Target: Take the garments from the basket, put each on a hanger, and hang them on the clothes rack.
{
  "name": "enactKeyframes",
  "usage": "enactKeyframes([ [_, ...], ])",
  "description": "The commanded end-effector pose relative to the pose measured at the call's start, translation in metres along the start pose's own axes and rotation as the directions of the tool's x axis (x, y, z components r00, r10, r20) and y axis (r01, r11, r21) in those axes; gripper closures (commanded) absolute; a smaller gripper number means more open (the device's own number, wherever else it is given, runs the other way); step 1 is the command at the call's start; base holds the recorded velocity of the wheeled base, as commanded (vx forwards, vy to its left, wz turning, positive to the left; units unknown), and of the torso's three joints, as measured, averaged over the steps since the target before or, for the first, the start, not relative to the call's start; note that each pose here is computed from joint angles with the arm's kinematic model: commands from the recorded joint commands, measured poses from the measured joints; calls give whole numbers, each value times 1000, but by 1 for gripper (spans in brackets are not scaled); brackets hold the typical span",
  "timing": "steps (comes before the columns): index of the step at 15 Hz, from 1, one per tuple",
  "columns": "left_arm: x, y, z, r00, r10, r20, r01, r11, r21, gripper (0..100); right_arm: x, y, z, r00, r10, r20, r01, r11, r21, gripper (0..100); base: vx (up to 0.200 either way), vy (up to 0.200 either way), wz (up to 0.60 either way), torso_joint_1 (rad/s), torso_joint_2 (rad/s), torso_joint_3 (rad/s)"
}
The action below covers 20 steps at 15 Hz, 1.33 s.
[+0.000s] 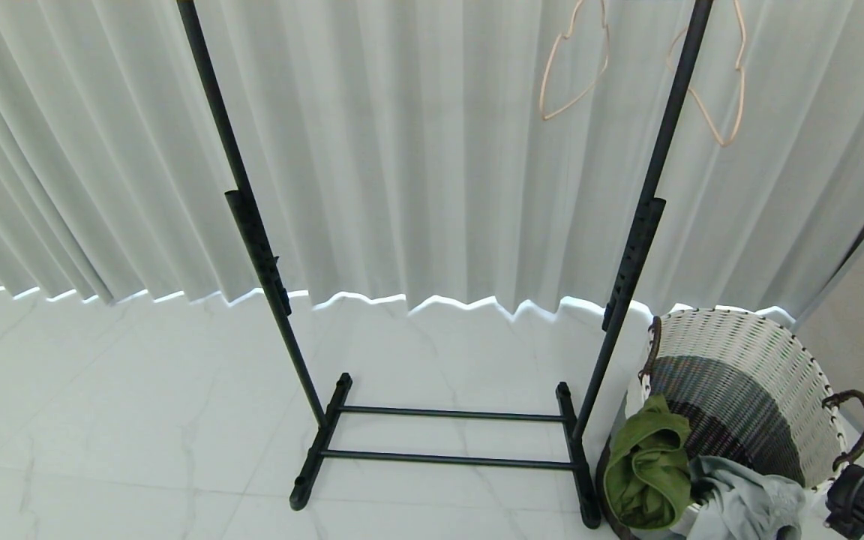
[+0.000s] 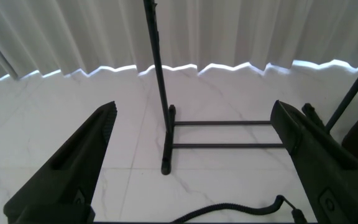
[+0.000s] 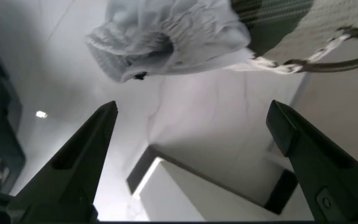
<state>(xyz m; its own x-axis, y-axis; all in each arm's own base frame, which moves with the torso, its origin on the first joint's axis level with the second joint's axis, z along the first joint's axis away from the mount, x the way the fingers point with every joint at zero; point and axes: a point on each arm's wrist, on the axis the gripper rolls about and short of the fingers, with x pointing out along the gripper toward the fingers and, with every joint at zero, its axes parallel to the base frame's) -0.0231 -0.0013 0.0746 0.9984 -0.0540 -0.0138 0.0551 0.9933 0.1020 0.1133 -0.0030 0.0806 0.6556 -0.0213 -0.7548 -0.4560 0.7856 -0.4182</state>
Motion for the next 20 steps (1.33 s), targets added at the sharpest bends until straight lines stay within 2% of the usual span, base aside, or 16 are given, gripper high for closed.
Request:
enactKeyframes([
  [1,0,0,0,1000,0,0,0,1000,0,0,14,-1,2,998,38,-45,-37,999,17,0,0,0,0,0,0,0],
  [7,0,0,0,1000,0,0,0,1000,0,0,48,-16,20,999,-31,35,30,999,25,0,0,0,0,0,0,0],
  [16,0,0,0,1000,0,0,0,1000,1,0,72,-18,21,999,-38,8,38,999,16,0,0,0,0,0,0,0],
  [20,0,0,0,1000,0,0,0,1000,0,0,75,-20,24,997,-66,44,66,998,0,0,0,0,0,0,0,0],
])
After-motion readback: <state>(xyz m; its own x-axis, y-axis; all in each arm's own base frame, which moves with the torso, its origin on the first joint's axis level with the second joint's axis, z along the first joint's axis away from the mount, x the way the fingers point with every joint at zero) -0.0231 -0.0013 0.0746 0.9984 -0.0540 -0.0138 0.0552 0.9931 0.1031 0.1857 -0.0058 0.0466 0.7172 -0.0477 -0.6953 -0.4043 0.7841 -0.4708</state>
